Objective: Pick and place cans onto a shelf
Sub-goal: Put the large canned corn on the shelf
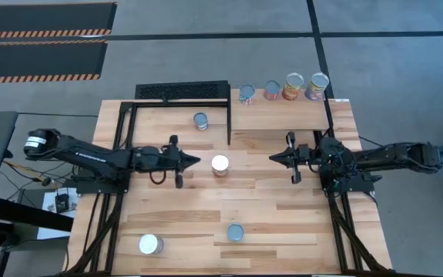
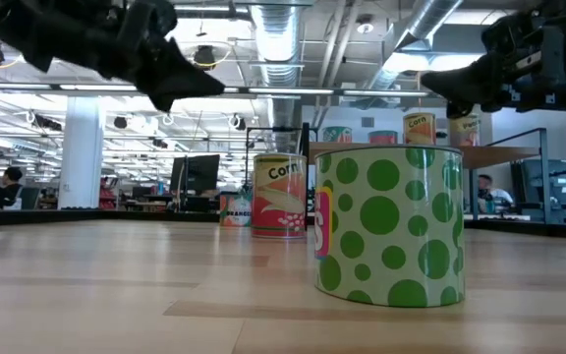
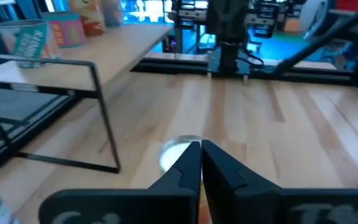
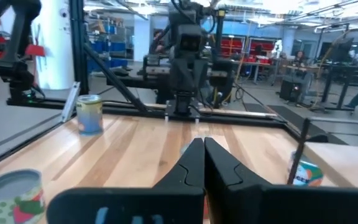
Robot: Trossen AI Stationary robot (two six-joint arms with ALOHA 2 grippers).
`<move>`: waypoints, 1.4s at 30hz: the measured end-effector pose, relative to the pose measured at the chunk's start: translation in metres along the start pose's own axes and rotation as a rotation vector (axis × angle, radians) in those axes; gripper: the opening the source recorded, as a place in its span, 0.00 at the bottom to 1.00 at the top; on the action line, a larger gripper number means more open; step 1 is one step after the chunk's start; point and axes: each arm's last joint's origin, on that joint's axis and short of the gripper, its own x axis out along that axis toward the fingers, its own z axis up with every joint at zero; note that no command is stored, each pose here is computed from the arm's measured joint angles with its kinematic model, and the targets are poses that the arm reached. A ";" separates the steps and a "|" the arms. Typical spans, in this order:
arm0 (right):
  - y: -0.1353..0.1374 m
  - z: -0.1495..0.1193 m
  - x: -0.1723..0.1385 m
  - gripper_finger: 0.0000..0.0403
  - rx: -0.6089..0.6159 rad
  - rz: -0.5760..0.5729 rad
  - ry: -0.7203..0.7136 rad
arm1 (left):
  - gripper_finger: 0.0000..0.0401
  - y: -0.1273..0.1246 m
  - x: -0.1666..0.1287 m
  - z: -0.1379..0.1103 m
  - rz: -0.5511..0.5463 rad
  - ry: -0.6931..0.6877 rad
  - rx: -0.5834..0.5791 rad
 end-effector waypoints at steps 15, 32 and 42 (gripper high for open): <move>0.016 0.031 0.029 0.09 -0.012 -0.039 0.087 | 0.00 0.027 -0.017 -0.031 0.033 -0.079 0.021; 0.023 0.056 0.104 0.47 -0.004 -0.125 0.334 | 0.00 0.028 -0.018 -0.027 -0.020 -0.131 0.069; 0.021 0.036 0.162 0.48 -0.115 -0.088 0.551 | 0.00 0.028 -0.018 -0.026 -0.020 -0.139 0.059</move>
